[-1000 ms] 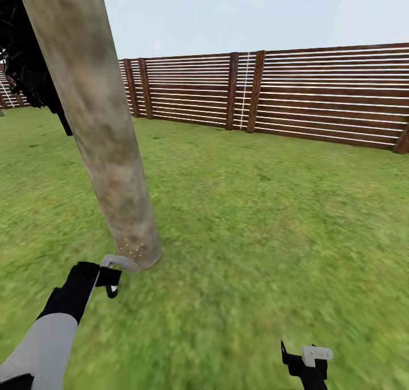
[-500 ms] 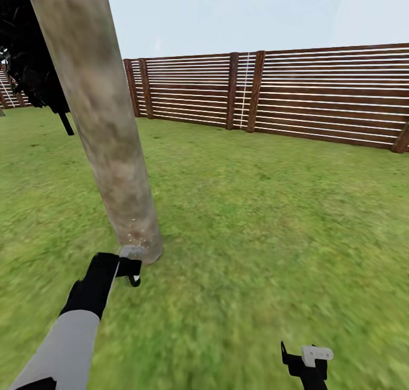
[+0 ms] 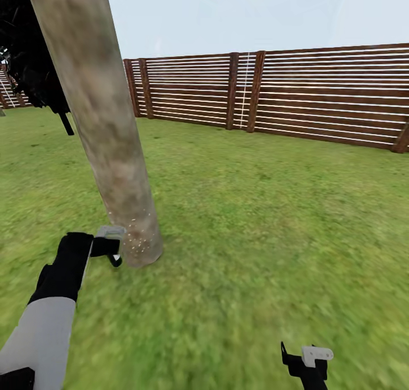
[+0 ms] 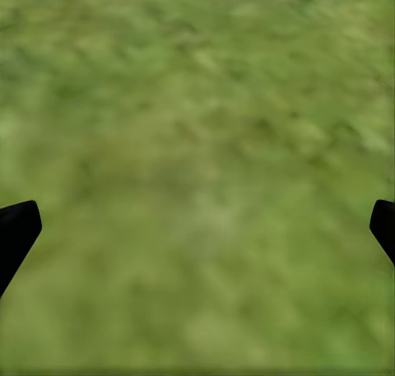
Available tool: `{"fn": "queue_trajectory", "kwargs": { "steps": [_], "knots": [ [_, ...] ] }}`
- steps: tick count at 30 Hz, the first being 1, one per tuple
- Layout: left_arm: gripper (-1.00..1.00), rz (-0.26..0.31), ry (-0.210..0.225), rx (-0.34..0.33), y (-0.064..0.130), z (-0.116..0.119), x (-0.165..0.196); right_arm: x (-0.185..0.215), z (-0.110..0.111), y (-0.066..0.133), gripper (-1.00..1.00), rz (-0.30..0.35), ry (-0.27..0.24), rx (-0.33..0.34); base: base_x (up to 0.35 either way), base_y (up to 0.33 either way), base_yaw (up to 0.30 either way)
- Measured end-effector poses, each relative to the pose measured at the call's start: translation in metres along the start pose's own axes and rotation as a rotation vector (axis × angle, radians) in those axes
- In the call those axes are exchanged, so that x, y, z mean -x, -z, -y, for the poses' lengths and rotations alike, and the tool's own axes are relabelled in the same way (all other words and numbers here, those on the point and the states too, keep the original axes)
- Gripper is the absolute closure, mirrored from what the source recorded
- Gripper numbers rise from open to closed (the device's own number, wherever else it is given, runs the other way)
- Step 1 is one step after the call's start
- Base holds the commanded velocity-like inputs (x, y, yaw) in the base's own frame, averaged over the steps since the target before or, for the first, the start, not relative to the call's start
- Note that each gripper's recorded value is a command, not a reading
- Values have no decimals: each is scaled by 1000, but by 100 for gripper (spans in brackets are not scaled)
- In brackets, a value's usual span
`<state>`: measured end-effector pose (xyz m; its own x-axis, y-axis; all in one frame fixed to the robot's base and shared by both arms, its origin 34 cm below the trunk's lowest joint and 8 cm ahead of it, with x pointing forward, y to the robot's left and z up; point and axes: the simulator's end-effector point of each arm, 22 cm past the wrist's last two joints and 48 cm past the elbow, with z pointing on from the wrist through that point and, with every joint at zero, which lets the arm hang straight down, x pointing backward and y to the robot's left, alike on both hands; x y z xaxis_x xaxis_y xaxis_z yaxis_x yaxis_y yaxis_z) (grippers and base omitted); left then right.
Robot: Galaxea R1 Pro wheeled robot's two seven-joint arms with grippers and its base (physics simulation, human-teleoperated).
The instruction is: In the garden, pick up the pesticide atomizer on the floor and spray pesticide onto both trees until each tree trunk is fully covered.
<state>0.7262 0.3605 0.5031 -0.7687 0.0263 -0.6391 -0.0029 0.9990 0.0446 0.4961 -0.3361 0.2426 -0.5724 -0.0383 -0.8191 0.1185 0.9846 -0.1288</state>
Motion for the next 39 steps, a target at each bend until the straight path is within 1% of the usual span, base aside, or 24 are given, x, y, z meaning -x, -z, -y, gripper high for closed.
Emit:
{"fn": "queue_trajectory", "kwargs": {
  "steps": [1,2,3,4,5,8,9,10,12,13,18,20,22,24,25,27,28,30,31,34,36,38,39],
  "knots": [
    [100,20,14,-14,4,1,14,0,0,0,-100,0,0,0,0,0,0],
    [100,27,21,-13,7,-3,23,0,0,0,-100,0,0,0,0,0,0],
    [100,20,28,0,10,-11,25,0,0,0,-100,0,0,0,0,0,0],
    [100,8,31,20,13,-24,23,0,0,0,-100,0,0,0,0,0,0],
    [100,5,29,24,14,-28,22,0,0,0,-100,0,0,0,0,0,0],
    [100,-9,21,25,10,-30,14,0,0,0,-100,0,0,0,0,0,0],
    [100,-42,8,16,3,-24,-7,0,0,0,-100,-1,0,0,0,0,0],
    [100,-71,-29,10,-4,-15,-28,0,0,0,-100,-1,0,0,0,0,0],
    [100,-89,-84,2,-10,-3,-43,0,0,0,-100,0,0,0,50,5,0],
    [100,-91,-95,3,-10,-2,-44,0,0,0,-100,-1,0,0,228,114,0],
    [100,-78,-93,14,-5,-7,-35,0,0,0,-100,0,0,0,185,125,0],
    [100,-72,-99,40,-1,-21,-32,0,0,0,-100,0,0,0,13,9,0],
    [100,-78,-102,58,0,-34,-36,0,0,0,-100,0,0,0,3,2,0],
    [100,-103,-105,65,-4,-43,-49,0,0,0,-100,-1,0,0,0,0,0],
    [100,-135,-106,56,-12,-42,-68,-1,0,0,-100,-1,0,0,0,0,0],
    [100,-157,-120,44,-23,-40,-89,-1,0,0,-100,-1,0,1,0,0,0],
    [100,-167,-114,40,-27,-41,-98,0,0,0,-100,-1,0,1,0,0,0],
    [100,-171,-17,41,-30,-57,-112,0,-1,0,-100,0,0,2,0,0,3],
    [100,-171,4,39,-30,-60,-115,0,-1,0,-100,0,0,2,0,0,64],
    [100,-177,19,54,-30,-66,-119,0,-2,0,-100,-1,-1,3,0,0,211],
    [100,-217,27,56,-35,-65,-138,0,-2,0,-100,-1,-1,3,29,-45,208],
    [100,-250,33,42,-41,-60,-156,0,-2,0,-100,-1,-1,3,97,-185,57],
    [100,-235,21,32,-47,-57,-159,0,-1,0,-100,-1,-1,2,136,-231,13]
  ]
}}
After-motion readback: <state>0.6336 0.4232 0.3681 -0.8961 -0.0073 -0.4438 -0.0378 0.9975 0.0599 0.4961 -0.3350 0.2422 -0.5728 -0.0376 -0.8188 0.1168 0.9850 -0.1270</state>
